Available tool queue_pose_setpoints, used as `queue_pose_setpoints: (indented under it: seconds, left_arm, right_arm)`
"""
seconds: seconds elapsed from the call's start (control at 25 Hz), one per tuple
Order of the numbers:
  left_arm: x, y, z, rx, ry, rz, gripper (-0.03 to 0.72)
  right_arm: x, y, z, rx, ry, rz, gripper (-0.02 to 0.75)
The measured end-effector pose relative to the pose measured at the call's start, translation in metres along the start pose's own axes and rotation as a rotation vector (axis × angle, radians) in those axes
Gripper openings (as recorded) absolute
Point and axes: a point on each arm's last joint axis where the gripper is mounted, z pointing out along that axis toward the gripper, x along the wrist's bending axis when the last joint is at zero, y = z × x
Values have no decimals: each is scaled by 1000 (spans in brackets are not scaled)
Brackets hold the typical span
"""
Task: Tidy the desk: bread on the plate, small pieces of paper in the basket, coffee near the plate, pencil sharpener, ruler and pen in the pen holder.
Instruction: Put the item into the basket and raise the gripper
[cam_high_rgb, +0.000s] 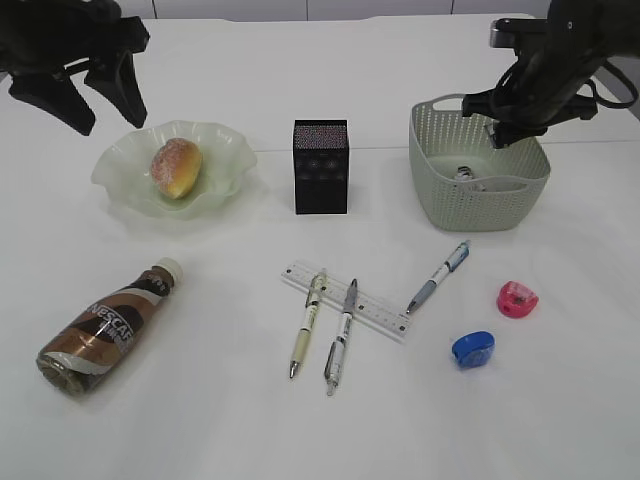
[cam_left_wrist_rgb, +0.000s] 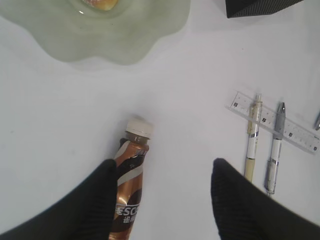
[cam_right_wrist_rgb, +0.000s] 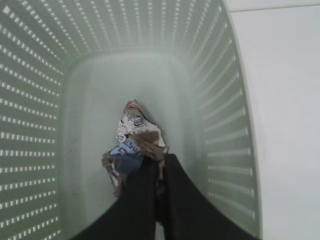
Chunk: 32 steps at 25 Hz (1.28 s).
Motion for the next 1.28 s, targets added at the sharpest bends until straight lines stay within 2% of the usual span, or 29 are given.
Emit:
queue_pose_setpoints:
  seconds: [0.16,0.24,0.44,0.56,0.96,1.16,1.28]
  left_arm:
    - [0,0,0,0,0,0,433]
    - [0,0,0,0,0,0,433]
    - [0,0,0,0,0,0,433]
    - [0,0,0,0,0,0,433]
    - [0,0,0,0,0,0,433]
    - [0,0,0,0,0,9,433]
    - [0,0,0,0,0,24,433]
  right_arm:
    - [0,3,-1,-16,3,1,26]
    - [0,4,-2,-22,4,1,87]
    - [1,5,-2,-30,7,3,436]
    - [2,5,-3,-32,8,1,524]
    - [6,10,-11,-26,57,57,552]
    - [5,32,-61,-62,64,66,552]
    - [4,35,-89,-25,62,73,552]
